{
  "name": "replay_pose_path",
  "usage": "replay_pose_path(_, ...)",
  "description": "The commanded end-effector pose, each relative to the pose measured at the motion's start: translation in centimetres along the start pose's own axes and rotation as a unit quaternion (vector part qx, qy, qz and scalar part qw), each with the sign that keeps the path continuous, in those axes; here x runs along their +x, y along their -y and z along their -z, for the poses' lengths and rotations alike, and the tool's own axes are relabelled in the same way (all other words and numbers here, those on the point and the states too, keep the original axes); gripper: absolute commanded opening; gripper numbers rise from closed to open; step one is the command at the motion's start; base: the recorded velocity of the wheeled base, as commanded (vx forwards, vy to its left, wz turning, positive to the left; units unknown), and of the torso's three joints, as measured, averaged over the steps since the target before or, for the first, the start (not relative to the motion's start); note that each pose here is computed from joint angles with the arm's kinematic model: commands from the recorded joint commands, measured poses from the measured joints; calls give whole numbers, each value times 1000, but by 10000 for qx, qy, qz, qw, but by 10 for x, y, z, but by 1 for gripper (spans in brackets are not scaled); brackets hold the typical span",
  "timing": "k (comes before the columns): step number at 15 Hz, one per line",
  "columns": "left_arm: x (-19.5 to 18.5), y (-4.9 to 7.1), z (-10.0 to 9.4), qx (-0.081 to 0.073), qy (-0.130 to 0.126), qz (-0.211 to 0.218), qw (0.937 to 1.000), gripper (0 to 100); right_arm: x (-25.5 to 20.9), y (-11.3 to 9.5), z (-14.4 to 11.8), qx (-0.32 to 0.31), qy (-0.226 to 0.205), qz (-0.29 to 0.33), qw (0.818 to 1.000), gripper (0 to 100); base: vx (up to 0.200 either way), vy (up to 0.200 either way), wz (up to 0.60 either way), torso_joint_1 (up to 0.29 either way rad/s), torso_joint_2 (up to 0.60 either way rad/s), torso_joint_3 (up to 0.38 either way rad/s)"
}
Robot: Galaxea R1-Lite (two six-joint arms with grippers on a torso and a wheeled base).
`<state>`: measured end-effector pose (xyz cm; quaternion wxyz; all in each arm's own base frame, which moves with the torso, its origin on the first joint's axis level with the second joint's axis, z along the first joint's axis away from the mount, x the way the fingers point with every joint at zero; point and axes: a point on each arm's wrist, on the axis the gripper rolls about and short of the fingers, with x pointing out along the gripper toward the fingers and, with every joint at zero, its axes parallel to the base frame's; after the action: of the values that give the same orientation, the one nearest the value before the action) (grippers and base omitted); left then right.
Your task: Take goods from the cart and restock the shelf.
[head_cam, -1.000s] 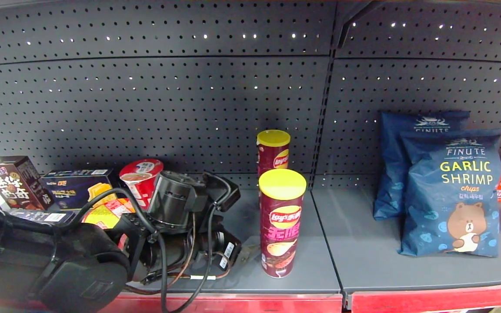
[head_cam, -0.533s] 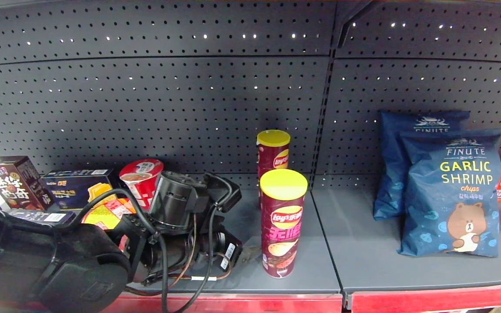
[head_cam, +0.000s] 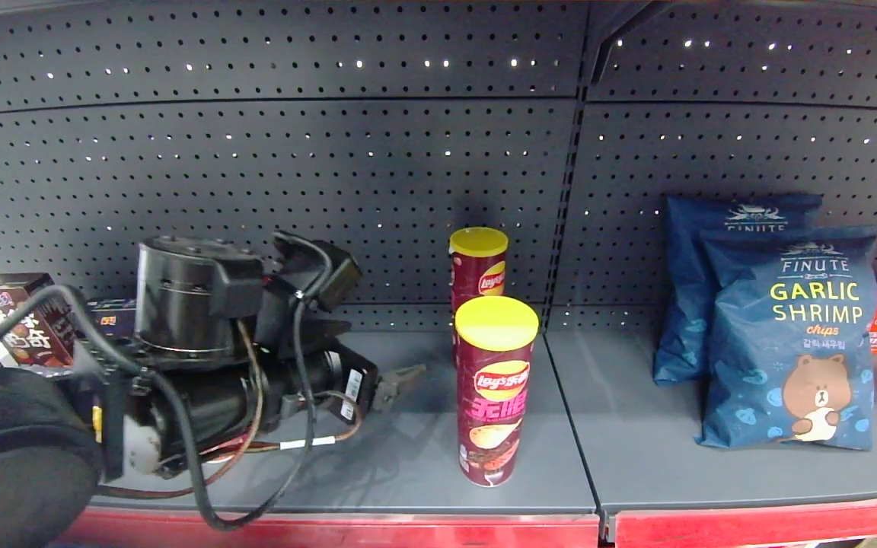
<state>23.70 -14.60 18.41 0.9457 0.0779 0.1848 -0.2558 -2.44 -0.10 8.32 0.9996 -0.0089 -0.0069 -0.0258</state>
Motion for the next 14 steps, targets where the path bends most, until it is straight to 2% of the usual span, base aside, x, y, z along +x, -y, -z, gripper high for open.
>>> replay_pose_path(1, -60, -26, -17, -193, 782, -535, 9953, 100, 0, 0, 0, -2, -10, 3, 10000, 100, 0, 0, 0, 0, 0, 0)
replay_pose_path(3, -98, -39, -13, -292, 1148, -917, 9887, 100, 0, 0, 0, -2, -2, 3, 10000, 100, 0, 0, 0, 0, 0, 0)
replay_pose_path(4, -111, -43, -10, -338, 1253, -1078, 9857, 100, 0, 0, 0, -2, -10, 3, 10000, 100, 0, 0, 0, 0, 0, 0)
replay_pose_path(5, -137, -48, 3, -410, 1427, -1422, 9786, 100, 0, 0, 0, -2, -2, -4, 10000, 100, 0, 0, 0, 0, 0, 0)
replay_pose_path(6, -159, -48, 15, -444, 1590, -1656, 9723, 100, 0, 0, 0, -2, -2, -4, 10000, 100, 0, 0, 0, 0, 0, 0)
replay_pose_path(7, -175, -45, 27, -458, 1727, -1823, 9669, 100, 0, 0, 0, -9, -2, -4, 10000, 100, 0, 0, 0, 0, 0, 0)
replay_pose_path(8, -182, -43, 33, -467, 1790, -1886, 9645, 100, 0, 0, 0, -2, -2, 3, 10000, 100, 0, 0, 0, 0, 0, 0)
replay_pose_path(9, -201, -35, 53, -527, 1993, -2013, 9576, 100, 0, 0, 0, -9, -2, -4, 10000, 100, 0, 0, 0, 0, 0, 0)
replay_pose_path(10, -201, -35, 53, -527, 1993, -2013, 9576, 100, 0, 0, 0, -9, -2, -4, 10000, 100, 0, 0, 0, 0, 0, 0)
replay_pose_path(11, -223, -23, 81, -529, 2324, -2245, 9449, 100, 0, 0, 0, -9, 5, -4, 10000, 100, 0, 0, 0, 0, 0, 0)
replay_pose_path(12, -228, -20, 87, -535, 2425, -2299, 9410, 100, 0, 0, 0, -9, 5, 3, 10000, 100, 0, 0, 0, 0, 0, 0)
replay_pose_path(13, -238, -13, 110, -561, 2524, -2501, 9330, 100, 0, 0, 0, -9, 5, -4, 10000, 100, 0, 0, 0, 0, 0, 0)
replay_pose_path(14, -244, -8, 127, -609, 2453, -2702, 9290, 100, 0, 0, 0, -1, 5, 11, 10000, 100, 0, 0, 0, 0, 0, 0)
